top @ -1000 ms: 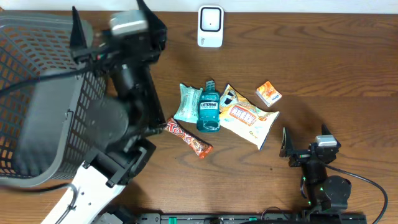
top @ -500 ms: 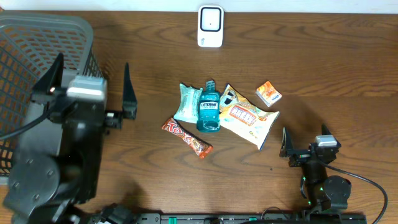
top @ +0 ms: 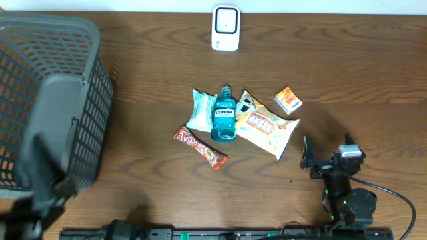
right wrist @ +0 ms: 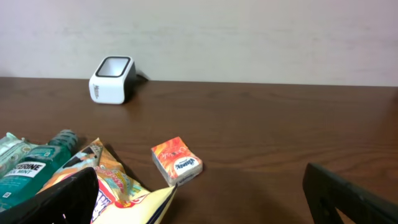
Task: Scan the item barcode
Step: 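Retract the left arm to rest and move the right arm forward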
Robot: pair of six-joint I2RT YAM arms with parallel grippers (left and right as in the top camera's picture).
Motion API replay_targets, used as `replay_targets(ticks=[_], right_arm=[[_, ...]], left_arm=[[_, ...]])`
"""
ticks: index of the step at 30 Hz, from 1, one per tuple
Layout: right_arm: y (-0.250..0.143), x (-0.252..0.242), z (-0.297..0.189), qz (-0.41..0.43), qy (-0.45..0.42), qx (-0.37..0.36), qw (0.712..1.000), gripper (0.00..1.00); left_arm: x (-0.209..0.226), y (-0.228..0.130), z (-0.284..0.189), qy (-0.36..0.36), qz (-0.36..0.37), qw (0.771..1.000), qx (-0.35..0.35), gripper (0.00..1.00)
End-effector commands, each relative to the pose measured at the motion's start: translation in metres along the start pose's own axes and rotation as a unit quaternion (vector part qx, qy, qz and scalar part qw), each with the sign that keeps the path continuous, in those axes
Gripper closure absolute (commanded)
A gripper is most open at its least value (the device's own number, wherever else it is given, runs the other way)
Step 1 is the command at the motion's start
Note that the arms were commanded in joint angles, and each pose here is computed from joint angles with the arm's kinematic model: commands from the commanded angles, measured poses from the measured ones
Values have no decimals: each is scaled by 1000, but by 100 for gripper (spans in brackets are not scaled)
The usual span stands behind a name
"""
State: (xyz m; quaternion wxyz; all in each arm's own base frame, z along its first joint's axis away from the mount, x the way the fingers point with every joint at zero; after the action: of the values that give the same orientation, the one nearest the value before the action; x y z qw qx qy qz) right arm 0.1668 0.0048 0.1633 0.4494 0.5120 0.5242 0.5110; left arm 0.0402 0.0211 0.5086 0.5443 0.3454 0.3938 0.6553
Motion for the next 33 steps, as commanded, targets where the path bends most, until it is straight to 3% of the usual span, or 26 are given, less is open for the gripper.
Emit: replay_targets(ticks=[1, 16, 18, 20, 22, 25, 28, 33], right_arm=[[0, 1, 0, -8, 2, 0, 1000, 1], [0, 1, 0, -6, 4, -1, 1000, 1], [0, 9, -1, 78, 46, 2, 996, 1], [0, 21, -2, 253, 110, 29, 961, 1], [1, 37, -7, 351, 191, 75, 914, 1], [0, 48, -13, 360, 246, 105, 894, 1], [1, 48, -13, 388, 243, 111, 882, 1], [17, 50, -15, 411, 272, 84, 866, 1]], left_arm=[[6, 13, -38, 20, -13, 999, -38, 2], [-1, 21, -117, -15, -18, 995, -98, 2], [-2, 22, -120, -11, -48, 994, -100, 2], [-3, 18, -120, -10, -84, 992, -92, 2], [-3, 16, -119, -12, -99, 991, -88, 2], [-3, 17, -122, -14, -100, 991, -92, 2], [-2, 19, -128, -16, -102, 990, -100, 2], [-2, 20, -129, -15, -102, 990, -101, 2]])
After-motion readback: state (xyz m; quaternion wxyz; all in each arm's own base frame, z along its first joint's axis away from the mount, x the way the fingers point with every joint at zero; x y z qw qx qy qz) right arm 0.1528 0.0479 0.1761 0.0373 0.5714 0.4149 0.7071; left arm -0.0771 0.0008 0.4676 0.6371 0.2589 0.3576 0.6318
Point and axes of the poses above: each gripper's point midway between its finger pads, its own z axis out along the fingers, its own x axis along the line the jaws close on, y = z × x, the point moved 8 cm from there along -z, back along the fingers, and after that the axes turned 2 degrees about z, right-handed, at the moved point
